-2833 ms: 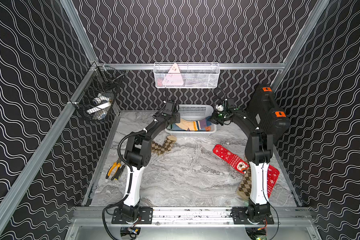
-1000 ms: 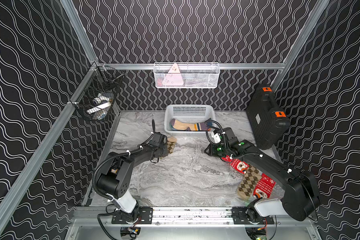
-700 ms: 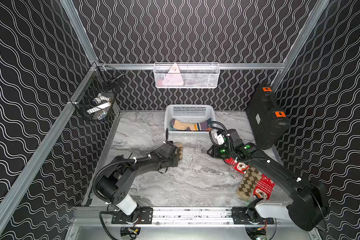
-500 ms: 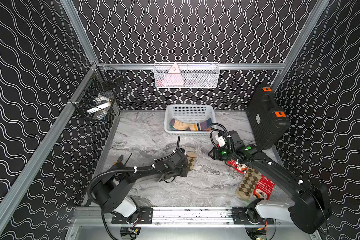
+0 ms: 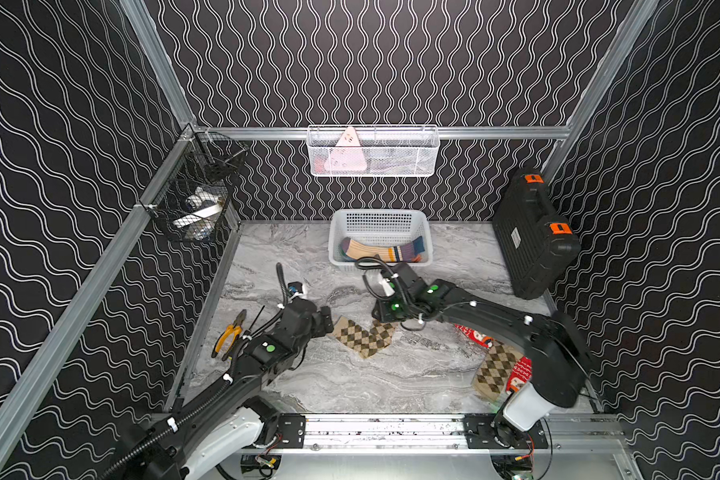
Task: Place the socks together as a pair
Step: Flatten out the sock at the center of the board.
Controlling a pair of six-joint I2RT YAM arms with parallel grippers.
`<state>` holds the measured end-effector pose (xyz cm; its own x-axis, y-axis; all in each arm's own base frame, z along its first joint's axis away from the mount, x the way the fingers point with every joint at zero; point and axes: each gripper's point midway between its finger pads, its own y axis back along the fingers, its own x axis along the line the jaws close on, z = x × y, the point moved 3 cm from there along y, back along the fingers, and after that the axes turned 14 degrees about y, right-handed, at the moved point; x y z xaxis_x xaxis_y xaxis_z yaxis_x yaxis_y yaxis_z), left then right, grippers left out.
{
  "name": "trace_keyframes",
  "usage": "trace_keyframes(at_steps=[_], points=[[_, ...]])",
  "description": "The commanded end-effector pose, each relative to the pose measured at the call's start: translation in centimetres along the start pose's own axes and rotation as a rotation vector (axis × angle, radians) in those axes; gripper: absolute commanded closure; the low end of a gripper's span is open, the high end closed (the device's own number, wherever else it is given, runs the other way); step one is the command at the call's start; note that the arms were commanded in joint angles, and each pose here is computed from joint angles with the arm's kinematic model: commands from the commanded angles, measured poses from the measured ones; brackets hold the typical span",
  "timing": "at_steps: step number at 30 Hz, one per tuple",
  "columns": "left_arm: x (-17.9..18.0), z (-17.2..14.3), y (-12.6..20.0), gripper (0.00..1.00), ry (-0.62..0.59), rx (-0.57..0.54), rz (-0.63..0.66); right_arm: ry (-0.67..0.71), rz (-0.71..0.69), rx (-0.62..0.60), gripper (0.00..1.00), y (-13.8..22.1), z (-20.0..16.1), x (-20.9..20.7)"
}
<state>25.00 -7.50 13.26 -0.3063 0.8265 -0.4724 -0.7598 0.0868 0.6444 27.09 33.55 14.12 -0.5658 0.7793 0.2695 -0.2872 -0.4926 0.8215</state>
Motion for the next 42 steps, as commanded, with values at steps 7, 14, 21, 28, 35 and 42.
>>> trace_keyframes(at_steps=[7,14,21,28,35,42], points=[[3.9,-2.2,-2.8,0.10,0.249,0.113,-0.098,0.080,-0.034,0.006,0.58,-6.9,1.6,4.6],[4.2,-1.9,-2.2,0.11,0.267,0.088,-0.114,0.086,-0.067,0.063,0.55,-11.0,-0.4,4.8],[4.2,-1.7,-1.9,0.13,0.270,0.076,-0.135,0.123,-0.080,0.099,0.57,-12.7,-1.4,5.8],[4.1,-1.9,-2.0,0.13,0.271,0.080,-0.144,0.119,-0.071,0.095,0.97,-12.2,-1.0,6.2],[4.1,-0.9,-0.3,0.15,0.262,0.013,-0.159,0.187,0.074,-0.013,1.00,-6.5,5.1,10.9],[4.3,0.4,2.8,0.17,0.251,-0.093,-0.170,0.233,0.174,-0.147,1.00,1.2,9.7,13.6]])
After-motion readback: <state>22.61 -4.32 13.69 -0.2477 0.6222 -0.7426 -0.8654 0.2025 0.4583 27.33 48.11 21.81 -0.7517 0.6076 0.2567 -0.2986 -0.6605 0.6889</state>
